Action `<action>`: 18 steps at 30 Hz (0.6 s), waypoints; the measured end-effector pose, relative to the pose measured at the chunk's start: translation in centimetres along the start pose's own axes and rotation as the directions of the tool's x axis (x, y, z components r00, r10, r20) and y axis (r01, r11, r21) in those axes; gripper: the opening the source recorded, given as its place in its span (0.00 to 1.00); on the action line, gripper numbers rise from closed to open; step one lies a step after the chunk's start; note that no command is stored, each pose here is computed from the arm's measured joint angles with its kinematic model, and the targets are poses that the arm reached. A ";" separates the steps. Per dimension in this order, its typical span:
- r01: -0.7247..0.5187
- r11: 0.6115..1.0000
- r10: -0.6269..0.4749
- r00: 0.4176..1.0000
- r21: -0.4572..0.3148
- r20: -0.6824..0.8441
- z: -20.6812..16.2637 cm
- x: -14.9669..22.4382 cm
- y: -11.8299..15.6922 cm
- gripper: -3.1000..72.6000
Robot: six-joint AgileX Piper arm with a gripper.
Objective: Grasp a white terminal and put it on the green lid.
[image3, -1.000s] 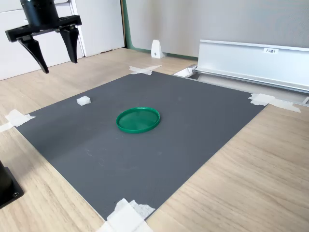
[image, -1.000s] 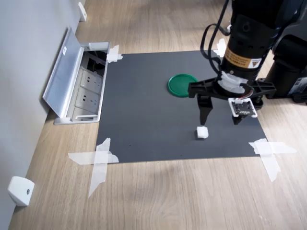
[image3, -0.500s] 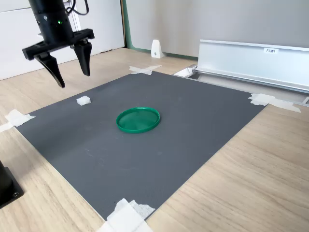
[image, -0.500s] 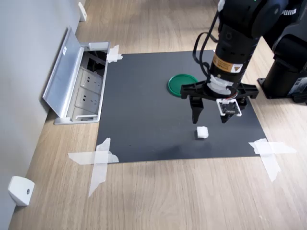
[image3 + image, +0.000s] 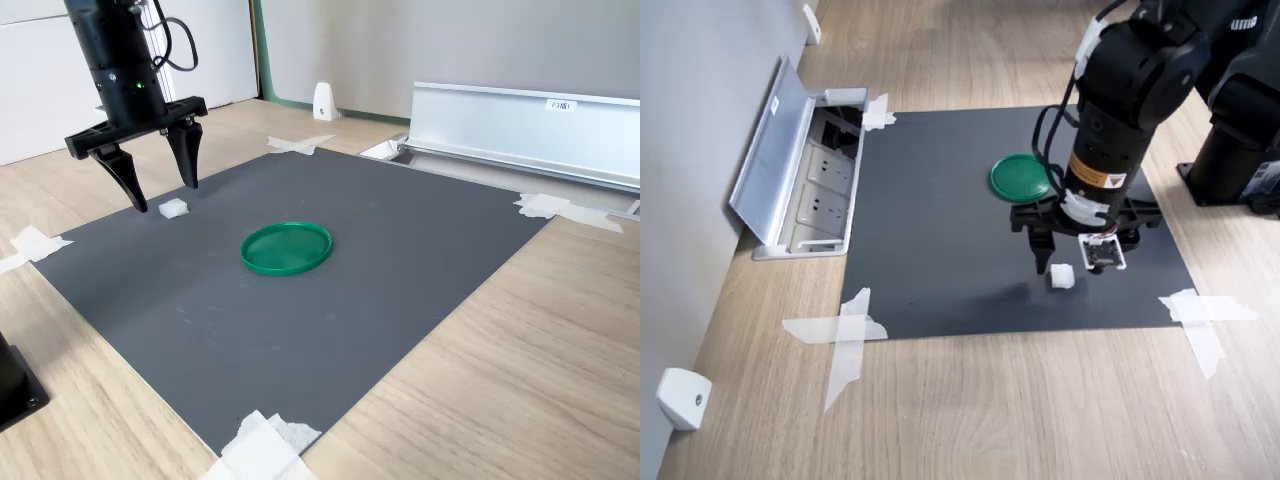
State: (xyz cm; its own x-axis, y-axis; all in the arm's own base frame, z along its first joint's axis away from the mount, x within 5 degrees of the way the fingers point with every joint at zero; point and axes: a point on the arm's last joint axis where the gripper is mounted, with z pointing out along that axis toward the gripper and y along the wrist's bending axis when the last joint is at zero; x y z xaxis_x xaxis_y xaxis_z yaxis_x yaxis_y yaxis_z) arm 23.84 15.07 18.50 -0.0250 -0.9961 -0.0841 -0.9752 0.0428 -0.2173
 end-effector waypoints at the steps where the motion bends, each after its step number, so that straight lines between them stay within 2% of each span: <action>1: -0.003 1.000 0.003 1.000 0.005 0.004 0.1 -0.1 -0.1 0.94; 18: -0.036 0.999 0.036 0.999 -0.006 0.000 1.2 -0.3 -0.2 0.89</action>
State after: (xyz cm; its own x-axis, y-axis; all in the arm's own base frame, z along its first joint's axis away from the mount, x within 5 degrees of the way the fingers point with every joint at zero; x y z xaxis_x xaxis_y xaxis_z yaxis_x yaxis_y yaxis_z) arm 24.30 15.42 17.37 -0.0604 -0.9939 -0.0923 -0.9749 0.0786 -0.2083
